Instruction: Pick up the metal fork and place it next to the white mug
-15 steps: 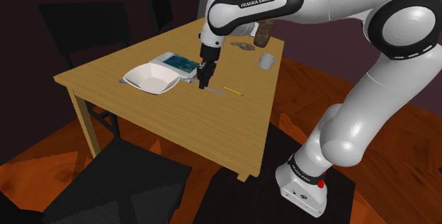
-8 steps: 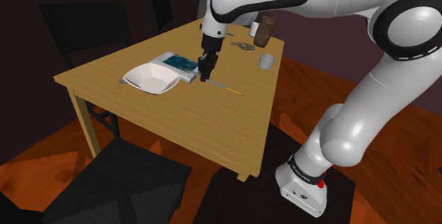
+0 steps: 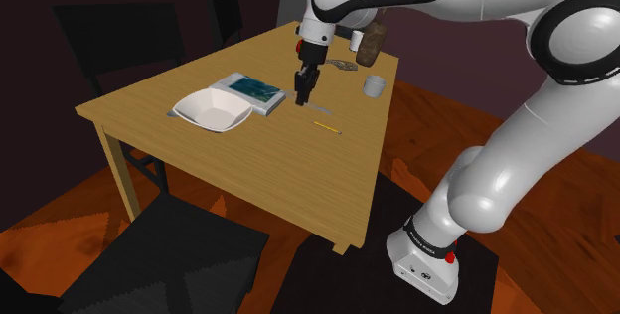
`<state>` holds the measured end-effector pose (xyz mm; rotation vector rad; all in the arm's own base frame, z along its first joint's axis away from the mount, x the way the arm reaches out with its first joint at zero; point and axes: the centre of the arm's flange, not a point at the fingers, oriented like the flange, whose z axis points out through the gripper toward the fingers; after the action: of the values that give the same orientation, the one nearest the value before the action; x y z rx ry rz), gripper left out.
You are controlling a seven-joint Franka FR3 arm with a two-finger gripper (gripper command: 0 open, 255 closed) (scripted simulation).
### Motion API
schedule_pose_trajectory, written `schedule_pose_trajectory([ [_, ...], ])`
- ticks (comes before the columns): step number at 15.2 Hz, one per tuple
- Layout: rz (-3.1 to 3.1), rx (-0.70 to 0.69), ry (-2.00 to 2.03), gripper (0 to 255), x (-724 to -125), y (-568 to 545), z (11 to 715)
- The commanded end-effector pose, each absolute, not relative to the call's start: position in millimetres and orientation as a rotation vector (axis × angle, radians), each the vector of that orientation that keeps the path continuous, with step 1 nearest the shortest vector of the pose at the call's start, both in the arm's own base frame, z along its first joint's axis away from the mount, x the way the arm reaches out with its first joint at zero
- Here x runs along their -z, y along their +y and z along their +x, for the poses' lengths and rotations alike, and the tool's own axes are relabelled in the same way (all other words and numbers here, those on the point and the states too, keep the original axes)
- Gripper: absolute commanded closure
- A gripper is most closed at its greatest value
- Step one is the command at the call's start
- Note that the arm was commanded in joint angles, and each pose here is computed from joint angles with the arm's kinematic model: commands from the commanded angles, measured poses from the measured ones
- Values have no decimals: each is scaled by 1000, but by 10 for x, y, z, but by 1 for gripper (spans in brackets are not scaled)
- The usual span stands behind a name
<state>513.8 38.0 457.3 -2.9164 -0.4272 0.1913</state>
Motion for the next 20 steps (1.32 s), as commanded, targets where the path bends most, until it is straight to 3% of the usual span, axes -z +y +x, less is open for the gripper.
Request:
schedule_pose_trajectory([
  [1,-2916,-191,-429,255,-4593,119,5100],
  [20,-2916,-191,-429,255,-4600,-2368,4773],
])
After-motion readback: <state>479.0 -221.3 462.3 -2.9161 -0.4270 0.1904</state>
